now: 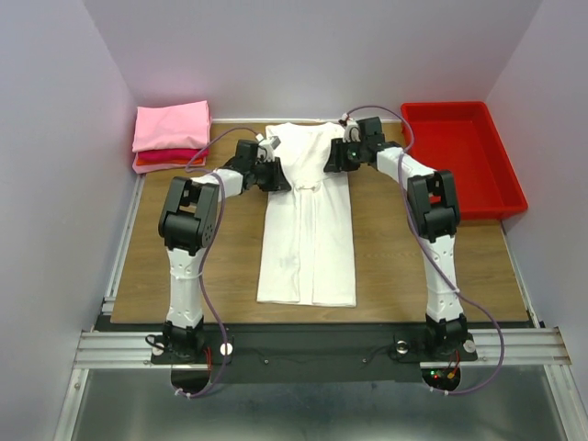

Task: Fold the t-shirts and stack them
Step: Fold the tshirt

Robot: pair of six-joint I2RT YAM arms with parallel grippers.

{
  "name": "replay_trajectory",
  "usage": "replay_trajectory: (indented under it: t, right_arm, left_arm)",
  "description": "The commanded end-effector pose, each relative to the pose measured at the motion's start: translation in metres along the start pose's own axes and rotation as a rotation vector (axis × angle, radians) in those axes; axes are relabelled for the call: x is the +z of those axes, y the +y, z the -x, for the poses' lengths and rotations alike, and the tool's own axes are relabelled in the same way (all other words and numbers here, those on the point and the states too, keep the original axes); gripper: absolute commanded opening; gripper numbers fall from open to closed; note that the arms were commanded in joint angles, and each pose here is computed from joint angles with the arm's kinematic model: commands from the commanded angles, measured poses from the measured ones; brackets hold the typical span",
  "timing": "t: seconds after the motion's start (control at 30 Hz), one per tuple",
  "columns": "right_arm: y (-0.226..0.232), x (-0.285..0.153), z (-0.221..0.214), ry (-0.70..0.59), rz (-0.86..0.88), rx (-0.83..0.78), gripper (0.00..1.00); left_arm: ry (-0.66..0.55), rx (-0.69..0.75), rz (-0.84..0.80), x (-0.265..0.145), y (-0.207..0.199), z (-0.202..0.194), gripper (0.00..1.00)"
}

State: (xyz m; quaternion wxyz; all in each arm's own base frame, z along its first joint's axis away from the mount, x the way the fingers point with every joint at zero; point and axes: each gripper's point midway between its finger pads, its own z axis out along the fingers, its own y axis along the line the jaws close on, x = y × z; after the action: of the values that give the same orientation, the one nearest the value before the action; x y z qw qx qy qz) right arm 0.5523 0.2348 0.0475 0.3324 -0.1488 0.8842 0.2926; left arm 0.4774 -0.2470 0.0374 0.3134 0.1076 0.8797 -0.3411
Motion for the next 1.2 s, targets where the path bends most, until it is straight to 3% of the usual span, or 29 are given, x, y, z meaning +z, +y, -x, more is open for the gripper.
replay_trajectory:
  t: [0.0,0.2,0.4,0.47,0.57,0.7,0.83,0.97,1.03,1.13,1.17]
  right_arm:
    - [-0.017,0.018,-0.003,-0.002,-0.058,-0.032,0.52]
    - [-0.028,0.028,0.019,-0.051,-0.093,-0.074,0.53]
    - [-0.018,0.018,0.051,-0.114,-0.086,-0.121,0.56]
    - [-0.008,0.008,0.063,-0.138,-0.072,-0.136,0.58]
    - [0.031,-0.03,0.094,-0.197,0.013,-0.185,0.67]
    - [0.083,-0.086,0.111,-0.223,0.08,-0.329,0.81]
    - [0.105,-0.134,0.088,-0.165,0.046,-0.482,0.89]
    - [0.123,-0.169,0.026,-0.023,0.048,-0.624,0.99]
    - [0.13,-0.178,-0.01,0.054,0.073,-0.631,0.99]
    - [0.151,-0.192,-0.081,0.181,0.133,-0.648,0.9]
    - [0.156,-0.194,-0.102,0.215,0.144,-0.659,0.88]
  left_arm:
    - [-0.023,0.014,0.005,0.014,0.006,0.013,0.22]
    - [-0.013,0.039,0.042,0.025,0.024,0.024,0.22]
    - [-0.047,0.076,0.015,0.015,0.011,0.043,0.24]
    - [-0.064,0.102,-0.005,0.006,0.001,0.052,0.29]
    - [-0.129,0.171,-0.036,-0.025,-0.028,0.079,0.37]
    - [-0.27,0.361,-0.053,-0.102,-0.082,0.116,0.5]
    - [-0.342,0.578,0.004,-0.163,-0.101,0.109,0.63]
    - [-0.265,0.772,0.015,-0.209,-0.11,0.063,0.67]
    - [-0.168,0.803,-0.009,-0.212,-0.102,0.023,0.67]
    - [-0.139,0.872,-0.012,-0.223,-0.099,-0.007,0.63]
    - [-0.068,0.857,-0.031,-0.22,-0.09,-0.036,0.62]
